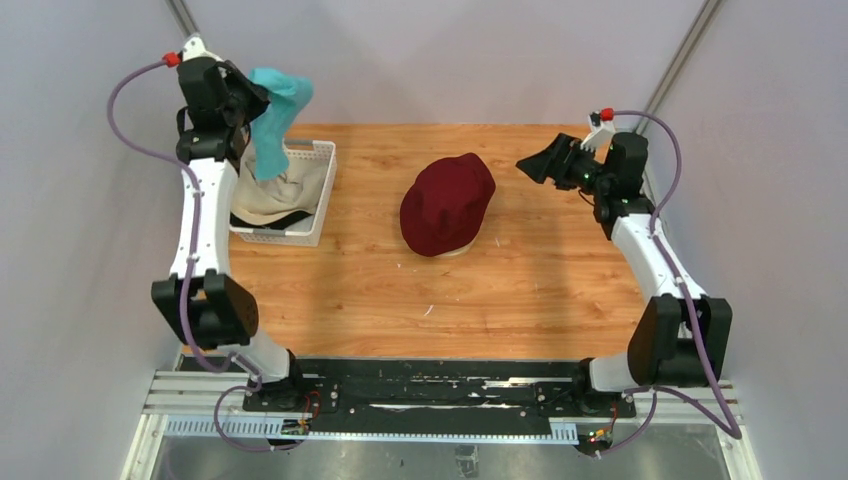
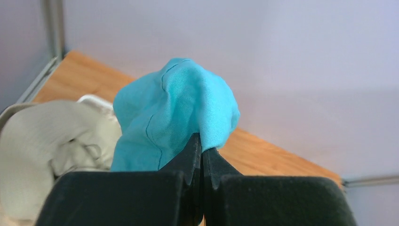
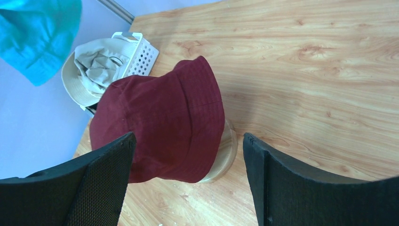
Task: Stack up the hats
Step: Pick up the hat from the bin.
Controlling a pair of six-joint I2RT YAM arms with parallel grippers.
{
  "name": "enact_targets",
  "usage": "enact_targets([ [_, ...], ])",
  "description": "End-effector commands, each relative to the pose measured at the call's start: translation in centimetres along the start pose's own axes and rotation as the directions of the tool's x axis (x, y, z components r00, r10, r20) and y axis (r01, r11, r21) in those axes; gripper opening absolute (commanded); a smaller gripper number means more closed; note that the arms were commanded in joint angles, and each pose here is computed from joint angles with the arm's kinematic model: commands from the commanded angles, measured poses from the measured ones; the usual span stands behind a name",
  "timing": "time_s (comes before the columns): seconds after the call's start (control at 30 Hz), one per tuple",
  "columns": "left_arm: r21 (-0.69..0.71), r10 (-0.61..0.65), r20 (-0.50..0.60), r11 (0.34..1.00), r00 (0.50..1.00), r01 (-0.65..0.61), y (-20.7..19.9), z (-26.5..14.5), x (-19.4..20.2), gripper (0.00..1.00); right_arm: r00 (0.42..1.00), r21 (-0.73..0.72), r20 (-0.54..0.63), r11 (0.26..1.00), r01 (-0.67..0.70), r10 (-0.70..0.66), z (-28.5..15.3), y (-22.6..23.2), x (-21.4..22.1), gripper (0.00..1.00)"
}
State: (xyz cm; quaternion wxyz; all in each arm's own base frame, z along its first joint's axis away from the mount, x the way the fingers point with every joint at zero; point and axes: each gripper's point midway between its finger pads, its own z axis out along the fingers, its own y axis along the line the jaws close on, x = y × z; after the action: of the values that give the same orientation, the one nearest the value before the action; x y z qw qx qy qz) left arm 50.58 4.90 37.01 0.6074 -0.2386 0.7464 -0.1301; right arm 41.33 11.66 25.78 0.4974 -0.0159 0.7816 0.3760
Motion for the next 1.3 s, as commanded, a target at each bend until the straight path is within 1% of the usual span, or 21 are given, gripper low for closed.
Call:
enact_targets([
  [0.0, 0.243, -0.051, 0.046, 0.969, 0.998, 0.039, -6.3, -4.6, -2.2, 0.00, 0.997, -0.095, 0.052, 0.994, 0.060, -0.055, -0.9, 3.6, -1.7, 0.83],
  [0.2, 0.468, -0.135, 0.043, 0.878, 0.990, 0.100, -11.9, -9.8, -3.3, 0.00, 0.992, -0.246, 0.117, 0.966, 0.084, -0.056, -2.6, 7.8, -2.9, 0.83],
  [0.3, 0.580, -0.186, 0.019, 0.802, 0.982, 0.141, -14.5, -12.7, -3.5, 0.00, 0.989, -0.321, 0.138, 0.942, 0.097, -0.055, -3.6, 9.9, -3.1, 0.82],
  [0.43, 0.661, -0.207, -0.026, 0.731, 0.978, 0.172, -17.0, -15.8, -2.8, 0.00, 0.987, -0.429, 0.158, 0.898, 0.097, -0.031, -4.4, 12.3, -3.2, 0.81],
  [0.53, 0.725, -0.231, -0.070, 0.656, 0.970, 0.209, -18.7, -17.9, -2.2, 0.00, 0.987, -0.497, 0.160, 0.862, 0.094, -0.015, -4.5, 13.7, -3.0, 0.80],
  [0.77, 0.808, -0.236, -0.167, 0.523, 0.957, 0.270, -21.8, -21.7, 0.0, 0.00, 0.987, -0.609, 0.157, 0.789, 0.080, 0.021, -4.0, 15.5, -2.4, 0.78],
  [0.93, 0.832, -0.232, -0.237, 0.454, 0.943, 0.320, -23.2, -22.8, 1.9, 0.00, 0.986, -0.654, 0.160, 0.753, 0.078, 0.037, -3.9, 16.0, -2.2, 0.76],
  [1.07, 0.832, -0.221, -0.299, 0.415, 0.928, 0.367, -23.9, -23.0, 3.4, 0.00, 0.986, -0.678, 0.163, 0.730, 0.083, 0.039, -3.8, 16.3, -2.0, 0.74],
  [1.27, 0.823, -0.209, -0.351, 0.396, 0.913, 0.407, -24.7, -22.4, 4.7, 0.00, 0.984, -0.720, 0.169, 0.688, 0.088, 0.050, -3.6, 16.9, -2.4, 0.72],
])
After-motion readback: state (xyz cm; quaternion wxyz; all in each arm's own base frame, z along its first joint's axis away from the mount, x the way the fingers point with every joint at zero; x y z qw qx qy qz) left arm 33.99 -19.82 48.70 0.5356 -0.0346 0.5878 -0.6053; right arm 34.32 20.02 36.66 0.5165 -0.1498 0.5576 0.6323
